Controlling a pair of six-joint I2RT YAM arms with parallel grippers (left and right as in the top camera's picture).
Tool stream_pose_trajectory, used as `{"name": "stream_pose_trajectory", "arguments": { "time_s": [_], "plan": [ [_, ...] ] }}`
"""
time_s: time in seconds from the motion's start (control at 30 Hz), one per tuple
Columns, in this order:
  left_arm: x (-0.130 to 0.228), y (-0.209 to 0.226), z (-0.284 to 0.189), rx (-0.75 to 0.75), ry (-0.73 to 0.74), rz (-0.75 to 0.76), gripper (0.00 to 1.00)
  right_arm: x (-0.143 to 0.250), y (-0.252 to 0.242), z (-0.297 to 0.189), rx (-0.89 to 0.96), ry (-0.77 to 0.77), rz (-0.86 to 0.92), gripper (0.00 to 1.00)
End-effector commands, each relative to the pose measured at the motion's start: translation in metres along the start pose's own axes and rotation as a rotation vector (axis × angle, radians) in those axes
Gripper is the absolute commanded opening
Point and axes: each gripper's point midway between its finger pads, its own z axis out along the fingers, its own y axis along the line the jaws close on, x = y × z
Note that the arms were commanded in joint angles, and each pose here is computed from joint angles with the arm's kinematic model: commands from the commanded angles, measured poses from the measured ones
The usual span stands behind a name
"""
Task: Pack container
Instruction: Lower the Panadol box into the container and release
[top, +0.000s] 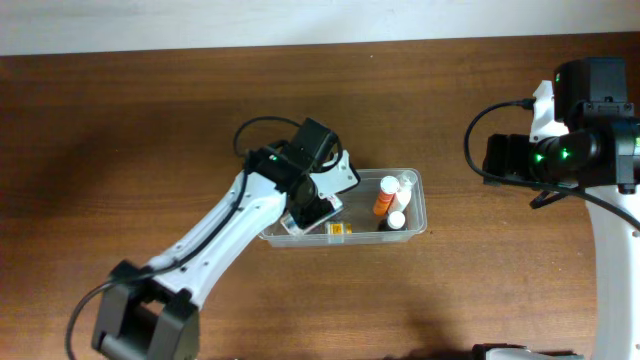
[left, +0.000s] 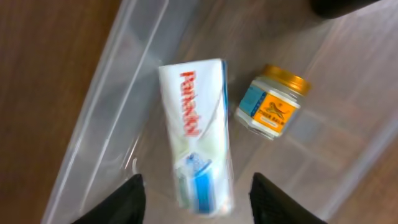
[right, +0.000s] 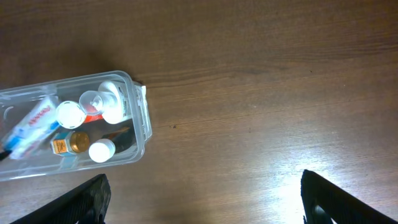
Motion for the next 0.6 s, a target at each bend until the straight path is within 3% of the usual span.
{"name": "stream_pose_trajectory", "arguments": {
  "time_s": [0.0, 0.13, 0.2, 0.23, 0.27, 0.4, 0.47, 0.57],
  "plan": [
    [-0.001, 0.002, 0.002, -0.008, 0.000, 0.026, 0.58, 0.000, -0.004, 0.003, 0.014, 0.007, 0.005, 0.89],
    [-0.006, 0.028, -0.028, -0.155, -0.019, -0.085, 0.60, 0.000, -0.004, 0.003, 0.014, 0.007, 0.005, 0.89],
    [-0.011, 0.047, -0.068, -0.245, -0.111, -0.195, 0.63, 0.000, -0.004, 0.003, 0.014, 0.007, 0.005, 0.89],
    [-0.010, 0.055, -0.081, -0.273, -0.146, -0.241, 0.75, 0.000, -0.003, 0.003, 0.013, 0.007, 0.002, 0.90],
    [-0.007, 0.066, -0.096, -0.304, -0.186, -0.301, 0.99, -0.001, -0.002, 0.003, 0.009, 0.004, 0.000, 0.89],
    [0.024, 0.114, -0.143, -0.403, -0.313, -0.615, 0.99, -0.006, 0.015, 0.003, -0.079, -0.013, -0.057, 0.90],
    [0.062, 0.148, -0.158, -0.455, -0.344, -0.865, 0.99, -0.012, 0.022, 0.008, -0.090, -0.024, -0.076, 0.90],
    [0.097, 0.168, -0.160, -0.476, -0.331, -1.029, 0.99, -0.018, 0.032, 0.020, -0.099, -0.006, -0.116, 0.90]
  ]
}}
